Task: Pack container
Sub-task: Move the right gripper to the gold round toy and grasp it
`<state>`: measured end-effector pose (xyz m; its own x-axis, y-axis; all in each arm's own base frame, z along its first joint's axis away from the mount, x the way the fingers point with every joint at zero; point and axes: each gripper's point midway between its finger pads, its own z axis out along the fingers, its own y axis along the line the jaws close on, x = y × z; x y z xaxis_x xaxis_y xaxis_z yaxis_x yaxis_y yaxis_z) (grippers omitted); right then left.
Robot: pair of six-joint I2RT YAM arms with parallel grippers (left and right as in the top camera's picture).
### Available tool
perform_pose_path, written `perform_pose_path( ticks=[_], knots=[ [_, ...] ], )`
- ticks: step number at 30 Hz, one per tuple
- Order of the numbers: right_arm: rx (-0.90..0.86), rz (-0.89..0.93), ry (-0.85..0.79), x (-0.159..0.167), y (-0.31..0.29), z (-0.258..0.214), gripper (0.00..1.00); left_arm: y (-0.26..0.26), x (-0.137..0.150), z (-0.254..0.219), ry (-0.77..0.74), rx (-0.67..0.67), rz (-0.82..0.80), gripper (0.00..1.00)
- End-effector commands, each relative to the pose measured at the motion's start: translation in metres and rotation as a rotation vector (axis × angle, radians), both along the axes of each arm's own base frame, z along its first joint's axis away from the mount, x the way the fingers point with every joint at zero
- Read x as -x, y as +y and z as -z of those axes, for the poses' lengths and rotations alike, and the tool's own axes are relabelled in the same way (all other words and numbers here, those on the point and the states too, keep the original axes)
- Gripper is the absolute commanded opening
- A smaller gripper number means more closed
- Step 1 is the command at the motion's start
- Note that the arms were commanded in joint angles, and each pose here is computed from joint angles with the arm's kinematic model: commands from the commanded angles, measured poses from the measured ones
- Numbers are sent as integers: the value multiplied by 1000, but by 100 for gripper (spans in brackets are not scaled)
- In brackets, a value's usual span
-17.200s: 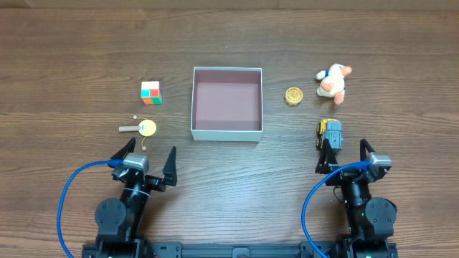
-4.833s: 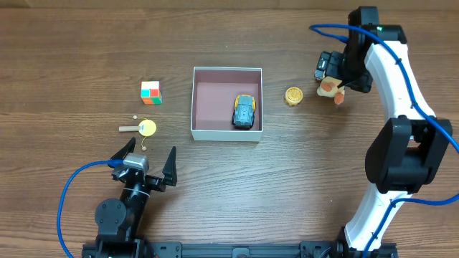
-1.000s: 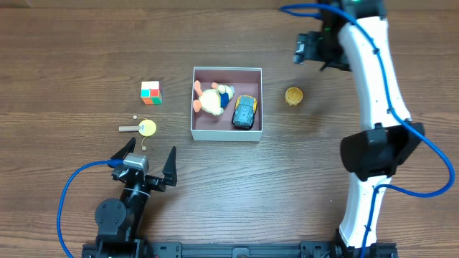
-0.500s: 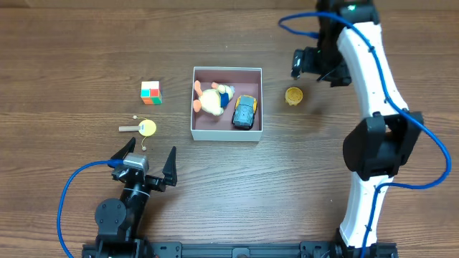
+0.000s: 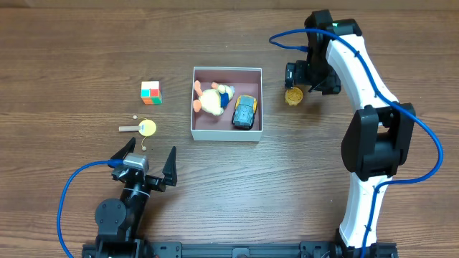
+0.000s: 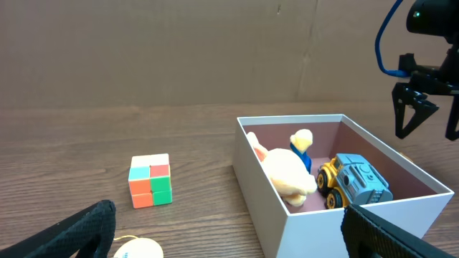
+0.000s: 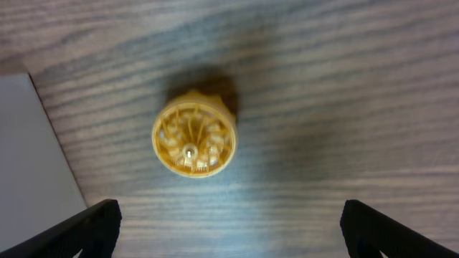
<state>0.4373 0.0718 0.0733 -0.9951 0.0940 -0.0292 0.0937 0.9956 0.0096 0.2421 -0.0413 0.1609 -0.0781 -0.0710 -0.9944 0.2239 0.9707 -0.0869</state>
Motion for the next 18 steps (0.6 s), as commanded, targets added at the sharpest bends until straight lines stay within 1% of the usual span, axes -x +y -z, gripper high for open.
perform_pose_path(
  ticks=[1,6,13,18],
  knots=[
    [59,-55,-31,-3,7,-2,100,1,0,0,-8,-7,-2,100],
    [61,-76,-22,-4,13,7,100,1,0,0,-8,-7,-1,100],
    [63,-89,34,-1,14,32,100,1,0,0,-8,-7,-1,100],
    [62,-107,28,-4,14,37,100,1,0,0,-8,-7,-1,100]
  ],
)
